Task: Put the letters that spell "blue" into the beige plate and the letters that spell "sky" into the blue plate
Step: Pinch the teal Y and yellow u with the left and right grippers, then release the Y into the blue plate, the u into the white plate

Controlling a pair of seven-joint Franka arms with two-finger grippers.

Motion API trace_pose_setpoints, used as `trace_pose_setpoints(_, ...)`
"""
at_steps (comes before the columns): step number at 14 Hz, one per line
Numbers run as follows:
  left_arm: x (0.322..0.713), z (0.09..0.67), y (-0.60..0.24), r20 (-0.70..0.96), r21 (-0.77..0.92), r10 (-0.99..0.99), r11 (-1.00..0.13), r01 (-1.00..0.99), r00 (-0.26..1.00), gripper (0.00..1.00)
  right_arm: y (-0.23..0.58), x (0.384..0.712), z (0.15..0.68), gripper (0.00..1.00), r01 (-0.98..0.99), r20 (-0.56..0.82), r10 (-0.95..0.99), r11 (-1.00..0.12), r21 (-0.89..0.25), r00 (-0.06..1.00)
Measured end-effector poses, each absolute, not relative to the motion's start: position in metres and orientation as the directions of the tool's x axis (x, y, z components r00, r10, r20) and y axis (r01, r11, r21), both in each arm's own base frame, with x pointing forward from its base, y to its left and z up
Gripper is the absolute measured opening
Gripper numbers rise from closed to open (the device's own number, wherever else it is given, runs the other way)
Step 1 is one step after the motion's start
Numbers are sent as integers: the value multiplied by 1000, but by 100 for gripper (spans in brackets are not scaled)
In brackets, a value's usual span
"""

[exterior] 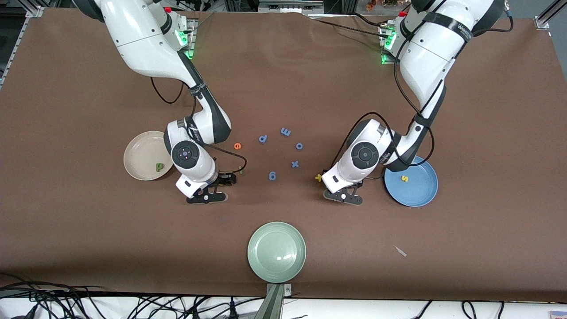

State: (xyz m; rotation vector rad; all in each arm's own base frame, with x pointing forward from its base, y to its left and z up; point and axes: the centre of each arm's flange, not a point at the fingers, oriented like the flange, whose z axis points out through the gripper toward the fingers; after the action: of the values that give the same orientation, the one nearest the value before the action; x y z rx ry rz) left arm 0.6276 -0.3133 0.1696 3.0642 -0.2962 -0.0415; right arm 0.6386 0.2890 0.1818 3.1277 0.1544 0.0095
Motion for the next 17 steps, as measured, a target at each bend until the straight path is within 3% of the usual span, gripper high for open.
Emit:
trace_pose_setpoints(2,631,171,-315,8,77,-190,-979,-190,982,74,294,635,178,99,89,0,89,-996,11,996)
trace_pose_setpoints(6,632,171,-315,17,80,-188,-979,-189,982,70,302,627,170,88,85,-15,85,-996,17,996)
trace_pose_setpoints(7,632,171,-315,18,80,-188,-979,-189,982,66,302,627,171,82,85,-14,85,-996,17,996)
trace_pose_setpoints(8,632,171,-315,18,80,-188,-979,-189,982,66,302,628,173,70,84,-12,84,-996,16,996)
trace_pose_setpoints(9,633,172,-315,20,80,-188,-979,-189,982,59,301,629,174,60,84,-9,83,-996,16,996)
trace_pose_setpoints(10,634,173,-315,22,81,-187,-979,-188,982,48,300,629,175,47,82,-8,82,-996,16,997)
trace_pose_setpoints(12,635,176,-317,28,83,-188,-978,-189,982,25,300,630,180,31,81,-6,81,-997,16,997)
trace_pose_setpoints(13,635,175,-318,27,83,-189,-978,-191,982,25,299,630,180,26,80,-7,80,-997,16,997)
trace_pose_setpoints(17,635,175,-317,24,81,-188,-979,-189,982,25,283,636,188,26,63,-30,62,-997,34,998)
